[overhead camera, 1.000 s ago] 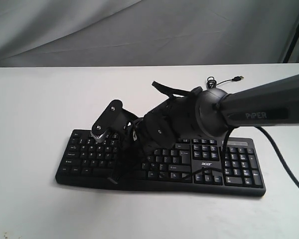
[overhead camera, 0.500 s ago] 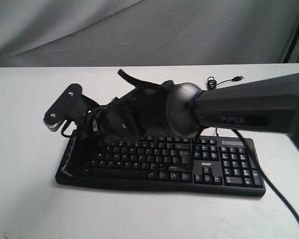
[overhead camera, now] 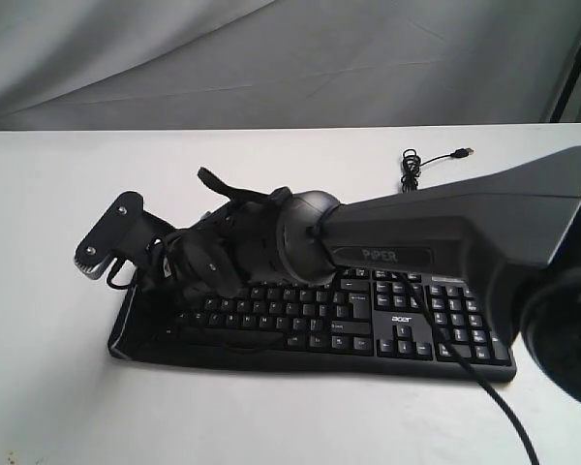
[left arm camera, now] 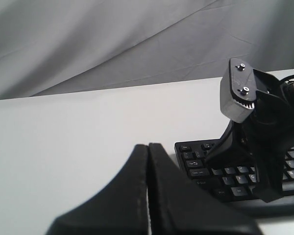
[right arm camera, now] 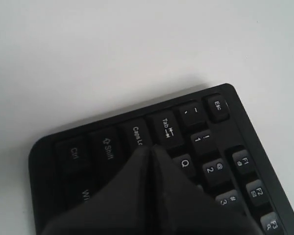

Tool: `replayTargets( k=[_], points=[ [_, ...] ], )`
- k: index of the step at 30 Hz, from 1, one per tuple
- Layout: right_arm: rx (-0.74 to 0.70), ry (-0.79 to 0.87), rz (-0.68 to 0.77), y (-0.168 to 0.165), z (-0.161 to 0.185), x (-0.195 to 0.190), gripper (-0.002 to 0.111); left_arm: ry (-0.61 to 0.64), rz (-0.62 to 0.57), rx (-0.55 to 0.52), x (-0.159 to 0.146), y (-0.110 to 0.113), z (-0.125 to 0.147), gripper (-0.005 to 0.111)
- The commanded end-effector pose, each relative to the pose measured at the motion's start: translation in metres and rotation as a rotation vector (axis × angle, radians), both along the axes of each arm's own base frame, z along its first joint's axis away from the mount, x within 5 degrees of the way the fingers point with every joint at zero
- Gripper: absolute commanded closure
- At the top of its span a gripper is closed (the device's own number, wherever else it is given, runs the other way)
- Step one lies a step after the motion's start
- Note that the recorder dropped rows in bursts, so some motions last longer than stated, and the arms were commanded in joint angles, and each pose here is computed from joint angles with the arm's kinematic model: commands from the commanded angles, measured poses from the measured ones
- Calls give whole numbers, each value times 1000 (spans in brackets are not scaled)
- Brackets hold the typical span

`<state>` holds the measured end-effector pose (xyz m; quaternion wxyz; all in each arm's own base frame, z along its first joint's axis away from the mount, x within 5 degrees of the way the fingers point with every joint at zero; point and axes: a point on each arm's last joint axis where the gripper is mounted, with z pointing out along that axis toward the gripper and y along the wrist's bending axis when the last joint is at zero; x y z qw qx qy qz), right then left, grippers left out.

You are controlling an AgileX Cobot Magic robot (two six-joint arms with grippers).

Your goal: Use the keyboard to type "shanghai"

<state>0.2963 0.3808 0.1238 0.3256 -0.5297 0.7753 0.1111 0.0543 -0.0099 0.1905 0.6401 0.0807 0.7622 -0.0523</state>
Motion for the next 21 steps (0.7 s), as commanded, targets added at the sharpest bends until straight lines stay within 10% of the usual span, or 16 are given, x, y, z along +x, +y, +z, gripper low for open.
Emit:
replayTargets(
  k=[1,21],
  points=[
    [10,-8,1,1,4,2,108,-3,-4,-3,0,0,-1,107],
    [18,-7,-16,-3,3,6,108,-3,-4,-3,0,0,-1,107]
  ],
)
